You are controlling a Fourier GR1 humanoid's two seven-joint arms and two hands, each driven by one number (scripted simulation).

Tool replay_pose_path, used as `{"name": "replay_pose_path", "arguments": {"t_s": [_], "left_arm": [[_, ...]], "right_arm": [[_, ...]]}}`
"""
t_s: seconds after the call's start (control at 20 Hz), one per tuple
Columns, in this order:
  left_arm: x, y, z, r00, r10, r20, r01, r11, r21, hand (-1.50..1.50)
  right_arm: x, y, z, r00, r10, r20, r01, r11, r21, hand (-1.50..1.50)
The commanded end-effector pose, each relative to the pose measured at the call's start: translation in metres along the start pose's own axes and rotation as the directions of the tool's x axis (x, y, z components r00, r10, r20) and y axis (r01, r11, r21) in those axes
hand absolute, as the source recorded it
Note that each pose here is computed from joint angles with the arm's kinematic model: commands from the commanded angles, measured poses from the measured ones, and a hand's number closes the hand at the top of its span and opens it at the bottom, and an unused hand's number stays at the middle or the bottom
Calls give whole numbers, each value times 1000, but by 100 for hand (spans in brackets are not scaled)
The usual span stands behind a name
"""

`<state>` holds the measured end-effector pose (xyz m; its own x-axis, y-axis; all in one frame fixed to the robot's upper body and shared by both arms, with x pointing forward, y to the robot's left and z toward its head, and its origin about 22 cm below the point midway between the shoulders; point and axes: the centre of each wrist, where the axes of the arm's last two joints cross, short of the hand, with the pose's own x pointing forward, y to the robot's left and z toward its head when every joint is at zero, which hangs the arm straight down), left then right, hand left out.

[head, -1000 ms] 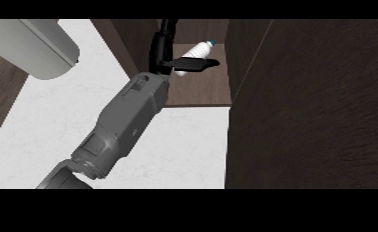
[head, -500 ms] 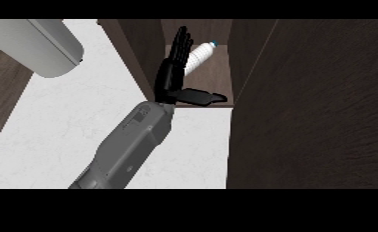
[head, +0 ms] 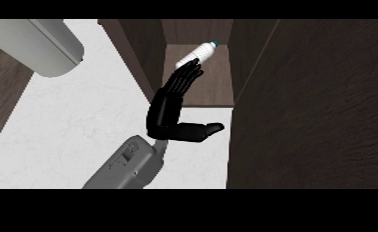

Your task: Pick up the bottled water, place it into the cabinet and close the cabinet

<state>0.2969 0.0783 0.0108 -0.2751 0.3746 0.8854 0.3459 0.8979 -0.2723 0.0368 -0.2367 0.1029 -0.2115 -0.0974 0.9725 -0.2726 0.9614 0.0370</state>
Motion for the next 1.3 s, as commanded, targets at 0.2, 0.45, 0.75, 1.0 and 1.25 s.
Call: {"name": "replay_pose_path", "arguments": {"t_s": [0.2,0.45,0.75,1.0,1.25], "left_arm": [[22,14,60,998,38,-50,-38,999,3,150],[51,49,90,1000,-12,-18,13,999,48,-150],[82,83,106,1000,-20,0,20,990,141,-150],[114,111,124,999,38,16,-40,986,164,-150],[118,113,138,999,49,18,-51,980,191,-150]], "right_arm": [[34,2,1,991,125,-48,-108,958,265,150],[41,6,-2,993,121,-14,-104,905,412,150],[53,16,-7,992,110,60,-126,867,481,150],[47,28,-9,998,59,-11,-40,795,605,150],[55,40,-15,999,42,17,-42,743,668,150]]}}
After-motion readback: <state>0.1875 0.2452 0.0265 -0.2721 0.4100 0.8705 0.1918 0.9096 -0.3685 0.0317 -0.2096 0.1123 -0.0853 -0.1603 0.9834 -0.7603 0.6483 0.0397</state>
